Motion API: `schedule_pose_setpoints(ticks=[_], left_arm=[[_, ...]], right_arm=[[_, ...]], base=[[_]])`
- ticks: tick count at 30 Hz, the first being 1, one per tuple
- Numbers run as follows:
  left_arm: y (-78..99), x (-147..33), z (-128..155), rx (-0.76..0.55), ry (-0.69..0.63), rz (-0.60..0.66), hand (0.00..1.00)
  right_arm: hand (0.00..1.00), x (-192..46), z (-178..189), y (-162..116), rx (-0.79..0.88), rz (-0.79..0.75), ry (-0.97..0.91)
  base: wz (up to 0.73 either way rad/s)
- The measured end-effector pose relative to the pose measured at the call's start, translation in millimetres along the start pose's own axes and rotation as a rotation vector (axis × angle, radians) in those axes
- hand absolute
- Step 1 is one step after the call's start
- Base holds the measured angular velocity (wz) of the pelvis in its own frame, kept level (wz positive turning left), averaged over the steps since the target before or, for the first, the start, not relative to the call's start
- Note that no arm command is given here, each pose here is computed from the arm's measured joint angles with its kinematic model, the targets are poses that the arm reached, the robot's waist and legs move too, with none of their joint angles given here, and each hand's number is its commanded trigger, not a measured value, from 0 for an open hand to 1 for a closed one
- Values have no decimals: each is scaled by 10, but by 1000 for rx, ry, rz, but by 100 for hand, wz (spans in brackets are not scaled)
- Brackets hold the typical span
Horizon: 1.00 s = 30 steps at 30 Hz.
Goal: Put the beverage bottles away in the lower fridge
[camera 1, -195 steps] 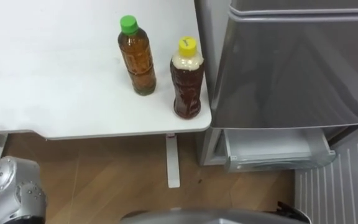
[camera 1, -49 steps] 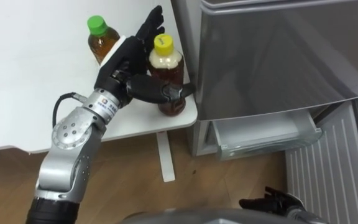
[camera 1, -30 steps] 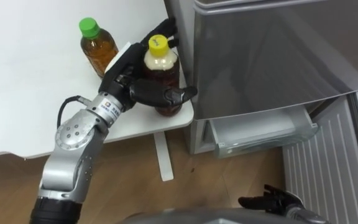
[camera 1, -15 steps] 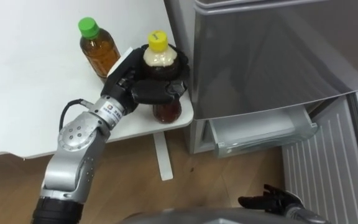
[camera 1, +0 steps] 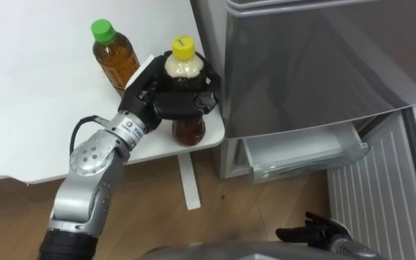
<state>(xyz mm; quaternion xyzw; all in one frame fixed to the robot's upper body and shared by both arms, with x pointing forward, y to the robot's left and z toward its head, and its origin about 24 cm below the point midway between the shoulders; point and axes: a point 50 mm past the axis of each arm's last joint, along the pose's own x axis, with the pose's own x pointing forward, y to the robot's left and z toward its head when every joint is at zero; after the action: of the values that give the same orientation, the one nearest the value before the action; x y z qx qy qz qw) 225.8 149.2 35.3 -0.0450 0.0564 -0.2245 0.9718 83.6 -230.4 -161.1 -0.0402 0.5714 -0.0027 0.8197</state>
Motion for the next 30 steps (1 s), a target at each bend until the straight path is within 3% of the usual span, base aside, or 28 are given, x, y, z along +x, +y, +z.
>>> schedule_pose_setpoints(ticks=[19,25,30], left_arm=[[-240,45,-14,-19,3,-165,100],[-370,51,-37,-57,4,-274,100],[-380,34,-41,-56,7,-317,100]], right_arm=[[0,13,503,417,-376,234,-147],[0,-25,640,525,-453,292,-202],[0,-112,827,627,-479,349,-296]], base=[[5],[7],[2]])
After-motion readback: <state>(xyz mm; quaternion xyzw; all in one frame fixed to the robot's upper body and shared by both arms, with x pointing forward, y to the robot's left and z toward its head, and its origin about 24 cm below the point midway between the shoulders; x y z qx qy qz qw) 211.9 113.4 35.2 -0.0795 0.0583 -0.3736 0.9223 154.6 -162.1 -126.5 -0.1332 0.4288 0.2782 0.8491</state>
